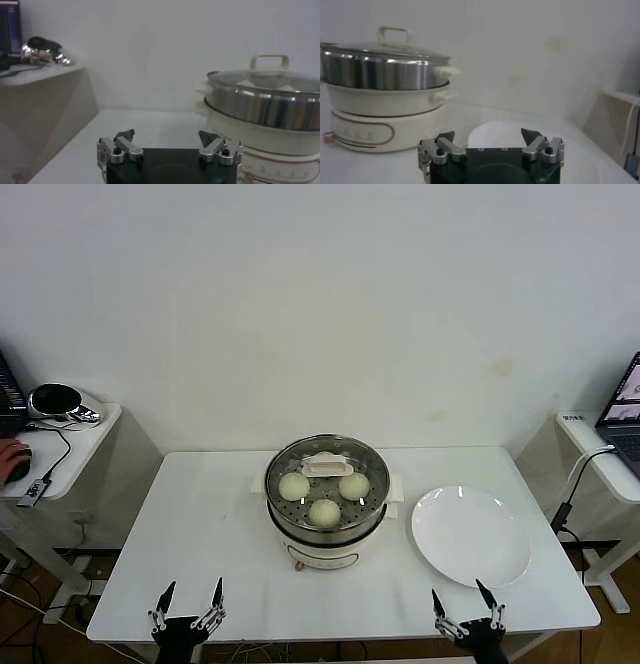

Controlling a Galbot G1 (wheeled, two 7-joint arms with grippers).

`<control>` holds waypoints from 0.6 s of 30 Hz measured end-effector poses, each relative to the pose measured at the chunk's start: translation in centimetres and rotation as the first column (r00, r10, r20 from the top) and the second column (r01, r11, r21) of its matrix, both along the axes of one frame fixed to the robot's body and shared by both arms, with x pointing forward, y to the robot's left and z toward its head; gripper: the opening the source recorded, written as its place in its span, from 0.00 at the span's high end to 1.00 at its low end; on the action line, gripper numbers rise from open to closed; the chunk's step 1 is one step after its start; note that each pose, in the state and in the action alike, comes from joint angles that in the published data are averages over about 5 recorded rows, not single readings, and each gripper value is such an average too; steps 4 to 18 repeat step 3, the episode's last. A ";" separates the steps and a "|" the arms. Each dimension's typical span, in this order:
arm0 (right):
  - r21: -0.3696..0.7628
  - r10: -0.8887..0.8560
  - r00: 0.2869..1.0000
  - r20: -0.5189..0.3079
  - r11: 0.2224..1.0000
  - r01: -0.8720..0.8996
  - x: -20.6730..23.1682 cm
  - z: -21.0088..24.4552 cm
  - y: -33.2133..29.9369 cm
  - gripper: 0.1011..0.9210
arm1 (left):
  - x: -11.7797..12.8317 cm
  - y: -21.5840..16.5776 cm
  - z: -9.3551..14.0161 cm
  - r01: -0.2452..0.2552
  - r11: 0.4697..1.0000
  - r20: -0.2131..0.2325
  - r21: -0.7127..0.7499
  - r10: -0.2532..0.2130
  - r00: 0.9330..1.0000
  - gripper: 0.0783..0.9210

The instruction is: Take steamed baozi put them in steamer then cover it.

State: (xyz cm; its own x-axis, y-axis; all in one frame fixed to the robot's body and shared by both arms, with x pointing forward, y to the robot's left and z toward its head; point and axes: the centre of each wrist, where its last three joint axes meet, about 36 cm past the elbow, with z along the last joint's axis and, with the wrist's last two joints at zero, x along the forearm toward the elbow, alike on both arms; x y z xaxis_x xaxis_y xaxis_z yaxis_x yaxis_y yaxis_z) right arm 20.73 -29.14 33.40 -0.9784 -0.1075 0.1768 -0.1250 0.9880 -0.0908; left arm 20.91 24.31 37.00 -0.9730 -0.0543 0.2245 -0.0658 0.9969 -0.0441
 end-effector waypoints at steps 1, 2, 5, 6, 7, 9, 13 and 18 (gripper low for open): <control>0.003 0.002 1.000 -0.002 1.000 -0.002 -0.1 0.0 0.1 0.12 | 0.0 0.0 -0.1 -0.002 1.000 -0.002 -0.003 0.002 1.000 0.12; 0.004 0.003 1.000 -0.004 1.000 -0.003 -0.2 0.0 0.2 0.12 | -0.1 0.0 -0.1 -0.003 1.000 -0.003 -0.005 0.003 1.000 0.12; 0.005 0.004 1.000 -0.005 1.000 -0.004 -0.2 0.0 0.3 0.12 | -0.1 0.0 -0.1 -0.004 1.000 -0.004 -0.006 0.004 1.000 0.12; 0.005 0.004 1.000 -0.005 1.000 -0.004 -0.2 0.0 0.3 0.12 | -0.1 0.0 -0.1 -0.004 1.000 -0.004 -0.006 0.004 1.000 0.12; 0.005 0.004 1.000 -0.005 1.000 -0.004 -0.2 0.0 0.3 0.12 | -0.1 0.0 -0.1 -0.004 1.000 -0.004 -0.006 0.004 1.000 0.12; 0.005 0.004 1.000 -0.005 1.000 -0.004 -0.2 0.0 0.3 0.12 | -0.1 0.0 -0.1 -0.004 1.000 -0.004 -0.006 0.004 1.000 0.12; 0.005 0.004 1.000 -0.005 1.000 -0.004 -0.2 0.0 0.3 0.12 | -0.1 0.0 -0.1 -0.004 1.000 -0.004 -0.006 0.004 1.000 0.12; 0.005 0.004 1.000 -0.005 1.000 -0.004 -0.2 0.0 0.3 0.12 | -0.1 0.0 -0.1 -0.004 1.000 -0.004 -0.006 0.004 1.000 0.12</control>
